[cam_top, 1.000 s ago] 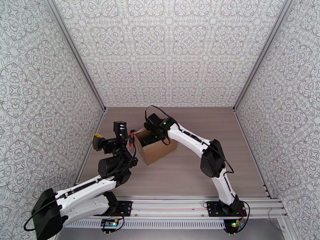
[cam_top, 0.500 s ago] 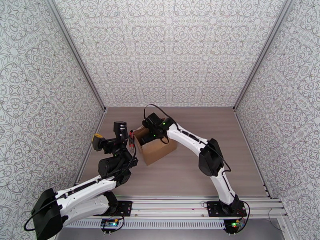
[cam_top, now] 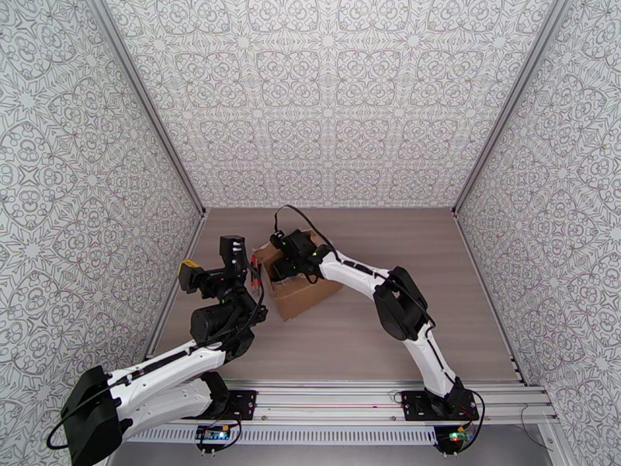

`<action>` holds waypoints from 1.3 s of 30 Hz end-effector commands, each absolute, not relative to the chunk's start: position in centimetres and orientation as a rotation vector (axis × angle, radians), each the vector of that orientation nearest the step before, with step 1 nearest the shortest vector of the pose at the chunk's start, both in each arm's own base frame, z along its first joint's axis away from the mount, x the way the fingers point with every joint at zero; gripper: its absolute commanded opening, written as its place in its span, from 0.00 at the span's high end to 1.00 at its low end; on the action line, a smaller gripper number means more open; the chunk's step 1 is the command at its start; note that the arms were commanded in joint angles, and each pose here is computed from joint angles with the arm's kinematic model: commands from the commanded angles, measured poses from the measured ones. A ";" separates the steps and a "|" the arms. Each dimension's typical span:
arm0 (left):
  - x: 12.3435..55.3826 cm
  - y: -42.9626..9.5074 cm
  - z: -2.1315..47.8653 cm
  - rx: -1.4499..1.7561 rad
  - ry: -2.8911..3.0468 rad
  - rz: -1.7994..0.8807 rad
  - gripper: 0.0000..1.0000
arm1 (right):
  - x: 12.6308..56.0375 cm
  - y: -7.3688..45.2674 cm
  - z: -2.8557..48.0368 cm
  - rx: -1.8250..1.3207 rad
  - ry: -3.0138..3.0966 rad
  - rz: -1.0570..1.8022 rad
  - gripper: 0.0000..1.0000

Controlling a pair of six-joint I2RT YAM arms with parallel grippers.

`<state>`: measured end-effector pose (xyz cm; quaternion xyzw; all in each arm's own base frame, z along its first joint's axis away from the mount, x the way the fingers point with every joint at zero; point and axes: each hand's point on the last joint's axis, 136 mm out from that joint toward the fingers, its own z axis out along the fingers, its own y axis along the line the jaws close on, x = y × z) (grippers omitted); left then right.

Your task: Unpack the express box

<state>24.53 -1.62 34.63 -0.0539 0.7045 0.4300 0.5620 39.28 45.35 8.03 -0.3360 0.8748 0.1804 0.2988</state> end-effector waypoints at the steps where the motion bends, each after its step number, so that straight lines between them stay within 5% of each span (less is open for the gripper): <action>1: 23.6 -0.4 33.2 -0.211 1.740 1.019 0.05 | 24.5 31.3 -9.6 -1.158 3.125 -0.004 0.50; 8: 23.5 -0.4 33.3 -0.215 1.739 1.010 0.05 | 27.3 34.9 -3.3 -1.163 2.953 0.148 0.89; 12: 23.5 -0.5 33.4 -0.212 1.738 1.004 0.05 | 28.7 36.4 1.6 -1.141 2.859 0.209 0.99; 39: 22.7 -3.6 33.4 -0.100 1.720 0.859 0.05 | 35.5 40.1 27.2 -0.826 2.184 0.481 1.00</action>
